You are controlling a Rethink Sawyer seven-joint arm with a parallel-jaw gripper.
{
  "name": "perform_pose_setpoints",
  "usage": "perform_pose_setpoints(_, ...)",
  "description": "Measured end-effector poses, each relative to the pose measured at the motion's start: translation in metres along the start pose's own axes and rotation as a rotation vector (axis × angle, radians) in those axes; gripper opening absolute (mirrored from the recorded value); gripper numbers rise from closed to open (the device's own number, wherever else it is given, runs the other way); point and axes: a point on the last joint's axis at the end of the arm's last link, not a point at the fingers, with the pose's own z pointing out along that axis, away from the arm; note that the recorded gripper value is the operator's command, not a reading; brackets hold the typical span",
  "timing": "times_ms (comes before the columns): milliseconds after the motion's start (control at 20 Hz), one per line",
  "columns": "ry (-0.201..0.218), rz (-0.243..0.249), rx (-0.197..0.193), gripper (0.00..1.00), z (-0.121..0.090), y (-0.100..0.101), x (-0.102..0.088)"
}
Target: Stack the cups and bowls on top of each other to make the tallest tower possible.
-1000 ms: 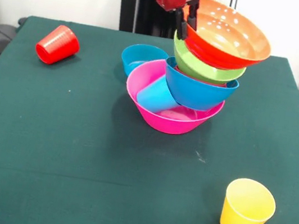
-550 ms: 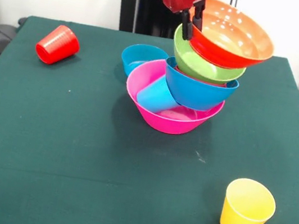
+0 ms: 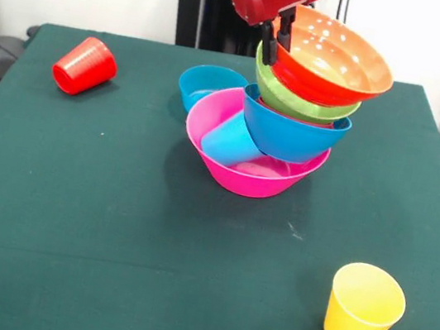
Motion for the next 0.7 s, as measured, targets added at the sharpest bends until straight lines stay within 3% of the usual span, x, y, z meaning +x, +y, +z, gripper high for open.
perform_pose_setpoints(700,0.004,-0.006,0.014,0.0,0.011,-0.004,0.016)
